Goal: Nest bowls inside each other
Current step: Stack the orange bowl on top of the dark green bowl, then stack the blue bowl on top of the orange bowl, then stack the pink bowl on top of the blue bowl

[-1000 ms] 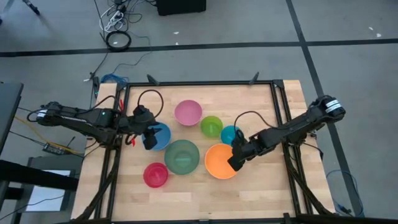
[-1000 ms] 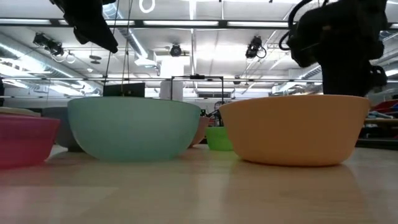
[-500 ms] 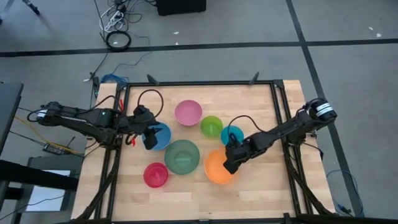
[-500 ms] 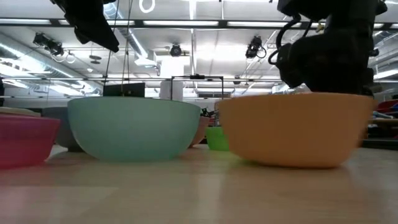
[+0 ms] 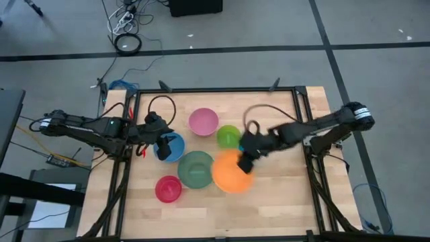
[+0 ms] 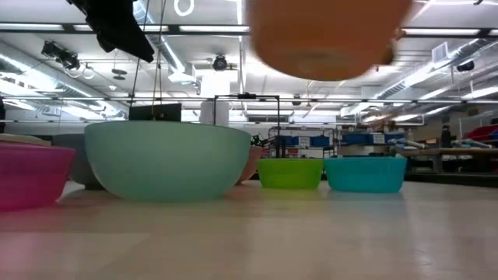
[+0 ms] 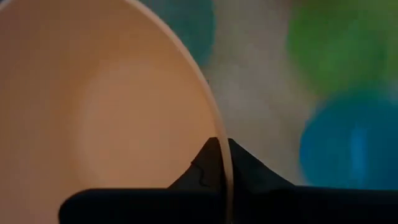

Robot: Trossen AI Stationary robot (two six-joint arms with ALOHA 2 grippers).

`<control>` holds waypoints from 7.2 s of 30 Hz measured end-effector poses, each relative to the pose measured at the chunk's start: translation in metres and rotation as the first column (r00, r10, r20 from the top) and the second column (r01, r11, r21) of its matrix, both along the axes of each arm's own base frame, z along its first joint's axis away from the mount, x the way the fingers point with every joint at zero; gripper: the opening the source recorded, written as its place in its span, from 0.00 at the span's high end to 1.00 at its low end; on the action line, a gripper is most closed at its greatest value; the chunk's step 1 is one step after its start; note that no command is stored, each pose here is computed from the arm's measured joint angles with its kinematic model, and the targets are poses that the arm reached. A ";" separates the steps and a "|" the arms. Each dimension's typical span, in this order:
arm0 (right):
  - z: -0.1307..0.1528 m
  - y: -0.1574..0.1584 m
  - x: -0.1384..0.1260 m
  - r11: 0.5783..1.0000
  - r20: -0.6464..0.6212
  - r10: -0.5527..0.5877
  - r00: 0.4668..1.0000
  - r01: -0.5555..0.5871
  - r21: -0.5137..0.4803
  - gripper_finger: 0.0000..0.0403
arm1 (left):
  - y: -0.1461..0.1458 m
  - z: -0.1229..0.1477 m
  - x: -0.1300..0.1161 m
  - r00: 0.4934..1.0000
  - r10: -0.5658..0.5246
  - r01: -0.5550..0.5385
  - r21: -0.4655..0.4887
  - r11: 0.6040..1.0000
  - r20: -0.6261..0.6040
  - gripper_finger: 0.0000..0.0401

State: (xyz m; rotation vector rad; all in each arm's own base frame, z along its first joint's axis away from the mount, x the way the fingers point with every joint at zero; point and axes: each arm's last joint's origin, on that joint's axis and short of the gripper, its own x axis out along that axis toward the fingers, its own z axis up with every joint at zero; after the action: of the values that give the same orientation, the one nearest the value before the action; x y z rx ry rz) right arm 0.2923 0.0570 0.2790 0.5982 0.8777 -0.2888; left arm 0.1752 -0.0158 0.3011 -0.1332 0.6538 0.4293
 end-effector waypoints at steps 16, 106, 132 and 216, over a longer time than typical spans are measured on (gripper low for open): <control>-0.047 -0.041 0.130 0.974 0.081 0.208 0.975 -0.199 -0.105 1.00 | 0.000 0.006 0.004 0.998 -0.008 0.005 0.043 0.999 0.065 0.66; 0.040 -0.028 0.048 0.906 -0.022 -0.068 0.997 0.053 -0.420 0.60 | 0.041 -0.111 0.024 0.684 0.453 -0.573 -0.037 0.819 -0.573 0.66; 0.040 -0.029 0.047 0.901 -0.035 -0.076 0.996 0.053 -0.430 0.60 | 0.039 -0.030 0.039 0.920 0.305 -0.339 -0.109 0.935 -0.246 0.98; -0.076 -0.129 0.148 0.935 0.078 0.218 0.973 -0.185 -0.303 0.45 | -0.019 0.080 0.040 0.945 0.255 -0.217 0.193 0.957 -0.206 0.63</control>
State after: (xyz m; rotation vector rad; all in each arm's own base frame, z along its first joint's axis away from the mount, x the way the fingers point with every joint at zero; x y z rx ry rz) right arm 0.4405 -0.0722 0.2032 0.2419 0.7643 -0.1925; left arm 0.2155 -0.0348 0.3813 -0.0006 0.8292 0.7382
